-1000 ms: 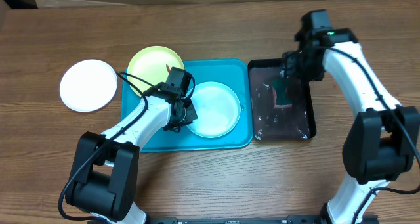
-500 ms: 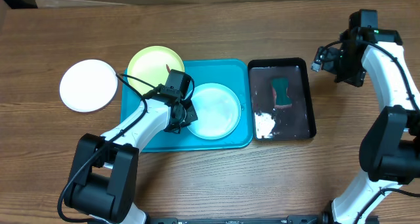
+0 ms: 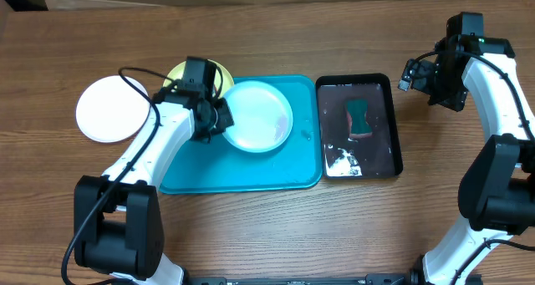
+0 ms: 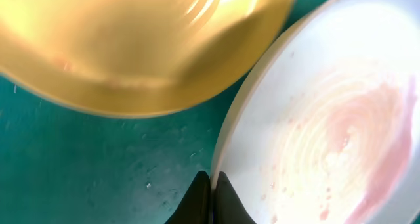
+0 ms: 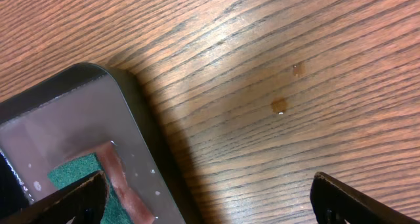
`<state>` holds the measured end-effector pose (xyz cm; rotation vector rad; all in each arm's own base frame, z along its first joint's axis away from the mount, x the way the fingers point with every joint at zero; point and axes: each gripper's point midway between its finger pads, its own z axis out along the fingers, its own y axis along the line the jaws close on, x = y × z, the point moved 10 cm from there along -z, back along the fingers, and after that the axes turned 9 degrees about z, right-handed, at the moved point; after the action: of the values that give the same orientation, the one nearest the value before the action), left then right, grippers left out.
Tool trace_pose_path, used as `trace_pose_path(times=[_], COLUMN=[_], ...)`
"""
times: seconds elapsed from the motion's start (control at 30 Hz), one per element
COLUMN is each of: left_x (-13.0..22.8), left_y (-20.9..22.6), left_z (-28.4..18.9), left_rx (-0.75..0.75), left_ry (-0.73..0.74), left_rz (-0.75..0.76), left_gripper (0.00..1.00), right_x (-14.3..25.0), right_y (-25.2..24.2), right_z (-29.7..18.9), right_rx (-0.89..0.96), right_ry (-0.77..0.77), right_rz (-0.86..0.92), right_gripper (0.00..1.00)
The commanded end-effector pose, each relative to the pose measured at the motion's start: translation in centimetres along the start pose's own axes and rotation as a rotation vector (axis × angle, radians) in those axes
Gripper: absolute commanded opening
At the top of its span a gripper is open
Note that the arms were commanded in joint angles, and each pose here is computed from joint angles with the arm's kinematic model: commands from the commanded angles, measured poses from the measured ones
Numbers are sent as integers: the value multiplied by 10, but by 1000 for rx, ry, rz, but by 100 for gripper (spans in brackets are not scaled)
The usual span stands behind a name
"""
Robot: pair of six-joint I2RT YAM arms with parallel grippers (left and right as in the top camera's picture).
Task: Clean dirty plates on tray and stack at the side
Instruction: 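Lift the light blue plate with the left gripper and tilt it over the black tray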
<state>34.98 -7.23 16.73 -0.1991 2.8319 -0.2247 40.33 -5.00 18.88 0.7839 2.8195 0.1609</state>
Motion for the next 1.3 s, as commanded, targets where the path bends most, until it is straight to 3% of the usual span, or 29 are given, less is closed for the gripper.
trace_pose_path(times=[0.0, 0.4, 0.83, 1.27], left_x=[-17, -30, 4, 86], left_y=[-14, -76, -177, -242], left_z=[-20, -52, -99, -152], left_rx=[90, 204, -102, -603], left_ry=[-57, -177, -494, -876], left_rz=[92, 230, 500, 748], left_gripper=[4, 4, 4, 4], right_x=[-3, -3, -3, -3], right_y=[0, 0, 0, 0], right_z=[-9, -9, -9, -9], right_rx=[-5, -5, -5, -5], right_ry=[-30, -31, -31, -31], right_rz=[9, 9, 9, 9], right_gripper=[100, 100, 100, 100])
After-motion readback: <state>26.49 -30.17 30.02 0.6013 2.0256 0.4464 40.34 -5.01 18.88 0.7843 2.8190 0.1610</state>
